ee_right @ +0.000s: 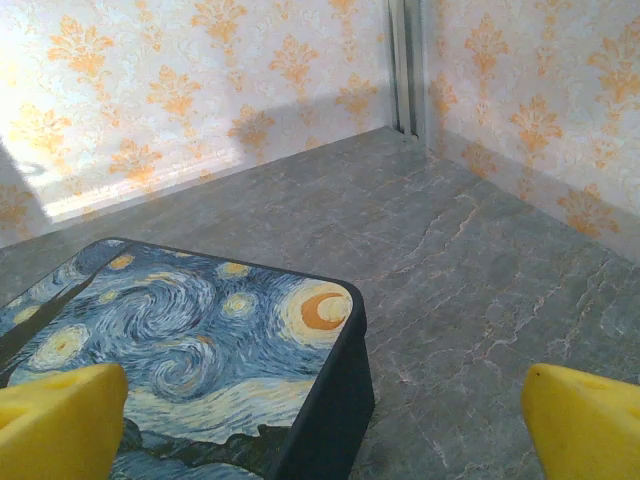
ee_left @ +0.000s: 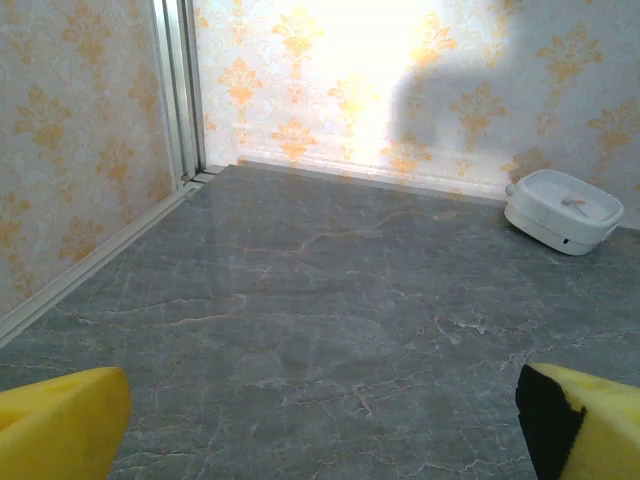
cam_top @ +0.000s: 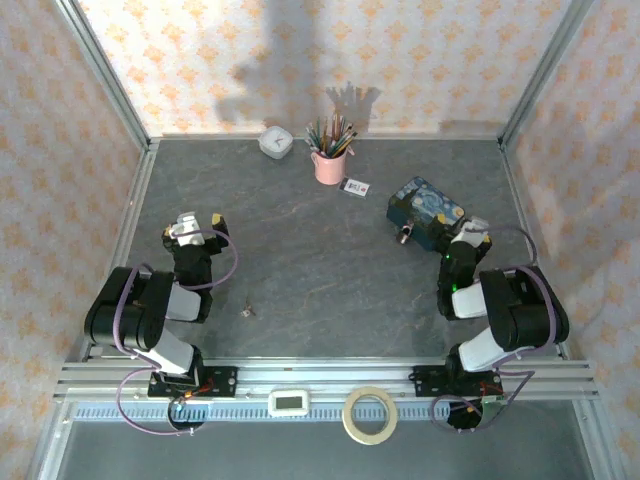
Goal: Unlock the padlock with the key
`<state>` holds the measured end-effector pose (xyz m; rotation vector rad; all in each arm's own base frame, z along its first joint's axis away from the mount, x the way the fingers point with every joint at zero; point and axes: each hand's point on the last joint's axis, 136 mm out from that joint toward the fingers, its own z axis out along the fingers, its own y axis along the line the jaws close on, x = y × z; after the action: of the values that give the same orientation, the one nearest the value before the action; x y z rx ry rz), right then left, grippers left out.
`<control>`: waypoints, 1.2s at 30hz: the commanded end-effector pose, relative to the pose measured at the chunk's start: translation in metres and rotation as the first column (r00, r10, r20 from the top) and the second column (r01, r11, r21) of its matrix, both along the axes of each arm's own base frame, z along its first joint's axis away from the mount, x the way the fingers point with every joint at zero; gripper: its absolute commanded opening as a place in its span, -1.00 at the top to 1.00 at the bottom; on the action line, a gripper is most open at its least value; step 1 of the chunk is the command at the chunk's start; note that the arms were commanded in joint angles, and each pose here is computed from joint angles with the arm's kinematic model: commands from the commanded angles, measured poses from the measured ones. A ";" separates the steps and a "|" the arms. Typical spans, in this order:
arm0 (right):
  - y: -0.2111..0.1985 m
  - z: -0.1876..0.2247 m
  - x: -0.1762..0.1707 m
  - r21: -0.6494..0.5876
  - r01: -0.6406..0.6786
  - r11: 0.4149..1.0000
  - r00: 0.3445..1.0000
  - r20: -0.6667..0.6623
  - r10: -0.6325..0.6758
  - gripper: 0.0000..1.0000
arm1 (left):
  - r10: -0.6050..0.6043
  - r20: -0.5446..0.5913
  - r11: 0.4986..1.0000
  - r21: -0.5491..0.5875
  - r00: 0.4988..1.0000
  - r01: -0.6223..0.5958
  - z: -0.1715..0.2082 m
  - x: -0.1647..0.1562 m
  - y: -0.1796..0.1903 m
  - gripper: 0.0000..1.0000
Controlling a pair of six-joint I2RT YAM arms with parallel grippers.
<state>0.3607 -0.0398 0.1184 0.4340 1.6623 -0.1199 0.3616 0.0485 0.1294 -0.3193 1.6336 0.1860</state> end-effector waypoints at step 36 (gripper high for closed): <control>-0.013 0.039 0.004 0.007 0.089 0.996 0.996 0.013 -0.089 -1.00 | 0.228 0.060 0.973 -0.029 0.972 -0.227 0.031 -0.022 0.028 -0.99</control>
<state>0.3612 -0.0414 0.1378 0.4379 1.6521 -0.1306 0.3524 0.0611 0.1451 -0.4065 1.5883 0.2458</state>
